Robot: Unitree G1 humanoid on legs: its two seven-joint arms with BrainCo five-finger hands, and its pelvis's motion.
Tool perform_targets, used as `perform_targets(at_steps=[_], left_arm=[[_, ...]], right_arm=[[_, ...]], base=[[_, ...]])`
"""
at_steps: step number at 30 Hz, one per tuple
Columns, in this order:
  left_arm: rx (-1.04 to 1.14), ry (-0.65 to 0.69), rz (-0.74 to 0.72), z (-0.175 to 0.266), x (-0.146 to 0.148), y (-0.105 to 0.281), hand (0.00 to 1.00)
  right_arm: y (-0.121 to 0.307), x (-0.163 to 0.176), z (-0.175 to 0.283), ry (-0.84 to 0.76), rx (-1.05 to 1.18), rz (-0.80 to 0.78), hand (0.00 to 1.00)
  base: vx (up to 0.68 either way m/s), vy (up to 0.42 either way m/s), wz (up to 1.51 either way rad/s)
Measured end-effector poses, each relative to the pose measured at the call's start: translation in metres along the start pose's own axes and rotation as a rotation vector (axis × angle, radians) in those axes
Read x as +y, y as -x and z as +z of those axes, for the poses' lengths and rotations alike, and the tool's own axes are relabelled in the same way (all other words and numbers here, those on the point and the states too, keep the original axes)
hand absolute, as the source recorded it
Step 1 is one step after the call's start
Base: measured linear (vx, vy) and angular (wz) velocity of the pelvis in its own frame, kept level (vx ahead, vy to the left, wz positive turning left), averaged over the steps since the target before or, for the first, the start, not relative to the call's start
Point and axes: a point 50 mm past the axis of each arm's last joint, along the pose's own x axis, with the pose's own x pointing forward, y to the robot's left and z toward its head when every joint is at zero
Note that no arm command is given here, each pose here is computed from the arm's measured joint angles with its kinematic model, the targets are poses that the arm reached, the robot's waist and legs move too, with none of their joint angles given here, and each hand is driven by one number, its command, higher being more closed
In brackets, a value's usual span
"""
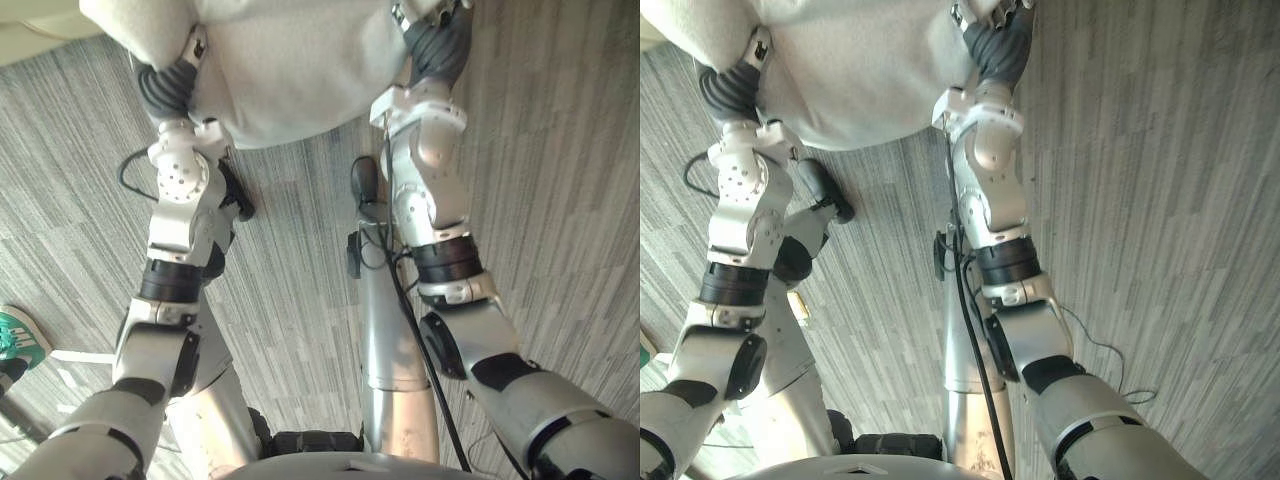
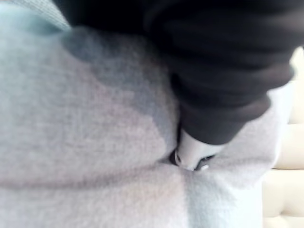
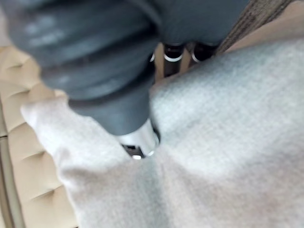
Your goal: Pick up cushions and gather them together orderly.
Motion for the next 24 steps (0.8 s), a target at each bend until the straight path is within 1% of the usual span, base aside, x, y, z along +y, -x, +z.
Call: perform_targets(at_steps=[5, 7, 9, 13, 19, 22, 24], left_arm=[[0.051, 0.021, 0.054, -0.016, 0.017, 0.031, 1.00], [0.102, 0.033, 0.092, -0.028, 0.026, 0.054, 1.00], [0.130, 0.036, 0.115, -0.035, 0.031, 0.063, 1.00], [0.222, 0.023, 0.143, -0.051, 0.046, 0.093, 1.00], [0.403, -0.102, 0.164, -0.070, 0.089, 0.159, 1.00], [0.464, -0.144, 0.145, -0.073, 0.100, 0.180, 1.00], [0.489, -0.165, 0.131, -0.075, 0.104, 0.188, 1.00]], right_arm=[[0.030, -0.002, -0.015, -0.050, 0.043, 0.032, 1.00], [0.052, -0.012, -0.028, -0.065, 0.085, 0.026, 1.00], [0.064, -0.017, -0.034, -0.067, 0.112, 0.026, 1.00], [0.105, -0.035, -0.055, -0.059, 0.227, 0.003, 1.00], [0.188, -0.067, -0.091, -0.008, 0.535, -0.030, 1.00], [0.214, -0.078, -0.096, 0.030, 0.623, -0.033, 1.00], [0.223, -0.082, -0.097, 0.047, 0.650, -0.030, 1.00]], base=[[0.02, -0.022, 0.06], [0.13, -0.080, 0.12], [0.15, -0.061, 0.02], [0.21, -0.004, 0.09], [0.20, 0.018, 0.06], [0.20, 0.039, 0.02], [0.14, 0.046, 0.00]])
